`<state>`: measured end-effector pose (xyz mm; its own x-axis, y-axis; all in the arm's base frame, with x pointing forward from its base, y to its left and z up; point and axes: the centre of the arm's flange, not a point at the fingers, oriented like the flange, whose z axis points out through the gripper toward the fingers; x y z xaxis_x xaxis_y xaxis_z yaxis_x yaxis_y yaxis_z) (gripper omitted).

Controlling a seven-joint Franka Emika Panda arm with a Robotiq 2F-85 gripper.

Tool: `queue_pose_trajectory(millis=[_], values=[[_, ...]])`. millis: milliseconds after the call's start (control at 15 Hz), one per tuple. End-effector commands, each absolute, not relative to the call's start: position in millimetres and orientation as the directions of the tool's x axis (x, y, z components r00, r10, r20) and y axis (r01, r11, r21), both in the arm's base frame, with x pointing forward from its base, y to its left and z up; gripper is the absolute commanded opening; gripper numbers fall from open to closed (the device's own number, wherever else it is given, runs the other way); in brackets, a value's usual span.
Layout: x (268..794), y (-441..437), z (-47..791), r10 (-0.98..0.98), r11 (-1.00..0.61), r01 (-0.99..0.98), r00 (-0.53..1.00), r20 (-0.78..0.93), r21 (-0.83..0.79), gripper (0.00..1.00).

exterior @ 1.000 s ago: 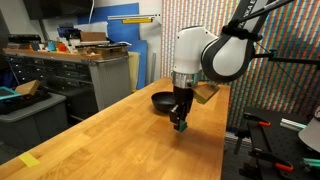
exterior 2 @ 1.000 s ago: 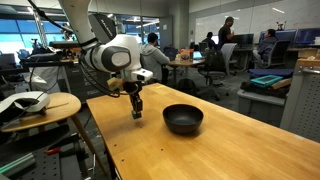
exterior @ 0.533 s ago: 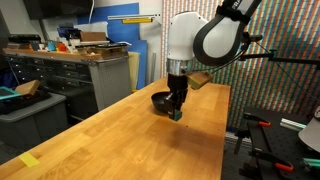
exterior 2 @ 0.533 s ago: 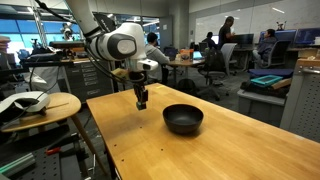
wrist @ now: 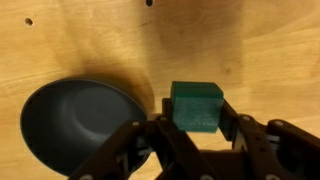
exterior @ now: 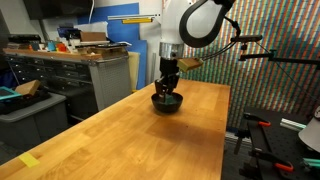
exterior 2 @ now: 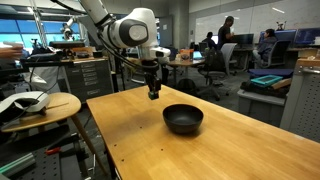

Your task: Put the green block in the black bowl

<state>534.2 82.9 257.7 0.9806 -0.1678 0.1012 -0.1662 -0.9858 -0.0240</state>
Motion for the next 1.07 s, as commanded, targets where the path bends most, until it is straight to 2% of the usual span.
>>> queue_pose_trajectory(millis=[0, 1000], values=[[560.9, 60.0, 264.7, -0.179, -0.984, -0.178, 0.977, 0.120, -0.020, 0.22], [608.6, -23.2, 212.6, -0.272, -0.961, -0.276, 0.952, 0.143, 0.013, 0.22]])
